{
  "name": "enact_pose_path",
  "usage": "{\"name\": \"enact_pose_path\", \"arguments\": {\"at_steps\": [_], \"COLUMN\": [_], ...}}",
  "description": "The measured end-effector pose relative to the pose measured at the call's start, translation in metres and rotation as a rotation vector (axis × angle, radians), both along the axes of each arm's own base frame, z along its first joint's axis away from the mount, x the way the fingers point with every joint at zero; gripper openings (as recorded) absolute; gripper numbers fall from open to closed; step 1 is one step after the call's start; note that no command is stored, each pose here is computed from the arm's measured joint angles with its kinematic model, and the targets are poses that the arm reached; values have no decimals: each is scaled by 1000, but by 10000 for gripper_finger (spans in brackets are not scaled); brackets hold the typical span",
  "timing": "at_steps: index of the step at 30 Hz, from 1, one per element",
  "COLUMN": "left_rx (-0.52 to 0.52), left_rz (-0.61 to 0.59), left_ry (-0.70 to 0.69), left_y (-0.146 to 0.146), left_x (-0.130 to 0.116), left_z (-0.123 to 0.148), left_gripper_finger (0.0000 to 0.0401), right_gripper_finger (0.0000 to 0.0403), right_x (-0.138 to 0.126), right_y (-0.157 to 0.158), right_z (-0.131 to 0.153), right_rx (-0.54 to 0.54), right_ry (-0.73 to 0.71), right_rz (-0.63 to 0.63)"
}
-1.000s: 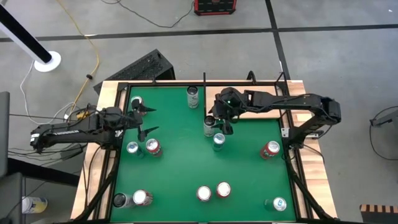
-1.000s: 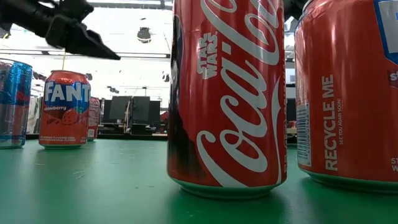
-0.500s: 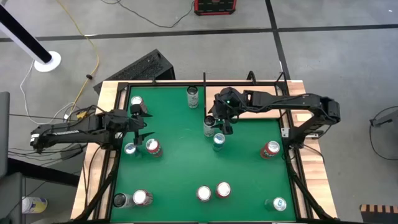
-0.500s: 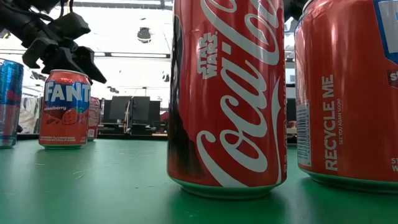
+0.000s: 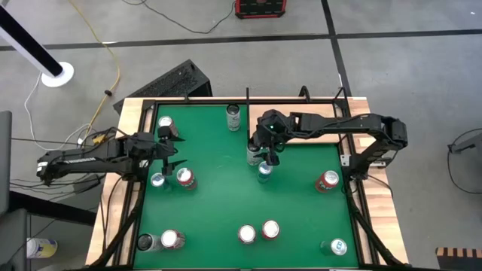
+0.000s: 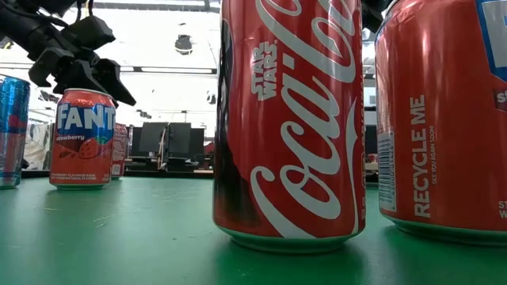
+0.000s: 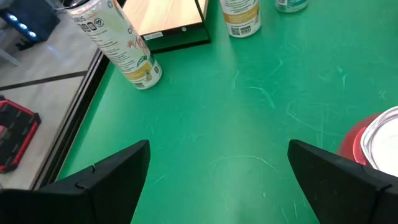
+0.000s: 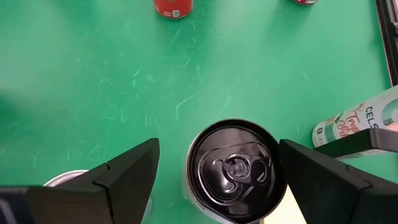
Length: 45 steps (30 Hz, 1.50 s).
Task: Sort soda cans
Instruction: Put the middle white soda can on the shelf
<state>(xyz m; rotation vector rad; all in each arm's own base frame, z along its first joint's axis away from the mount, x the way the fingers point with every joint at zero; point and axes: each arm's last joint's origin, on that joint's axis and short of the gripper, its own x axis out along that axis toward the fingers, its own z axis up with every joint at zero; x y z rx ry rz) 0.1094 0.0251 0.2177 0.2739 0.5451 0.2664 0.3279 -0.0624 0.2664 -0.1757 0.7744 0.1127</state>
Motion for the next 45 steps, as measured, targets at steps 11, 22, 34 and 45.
{"name": "enact_pose_path", "arguments": {"at_steps": [11, 22, 34, 45], "left_rx": [0, 0, 0, 1], "left_rz": [0, 0, 0, 0], "left_ry": [1, 1, 1, 1], "left_y": [0, 0, 0, 0], "left_x": [0, 0, 0, 0], "left_z": [0, 0, 0, 0], "left_gripper_finger": [368, 368, 368, 368], "right_gripper_finger": [353, 353, 353, 353], "right_x": [-1, 4, 0, 12], "right_y": [-5, -5, -4, -5], "right_z": [0, 4, -1, -23], "right_rx": [4, -14, -29, -9], "right_ry": [-3, -62, 2, 61], "right_rz": [-17, -24, -85, -86]}}
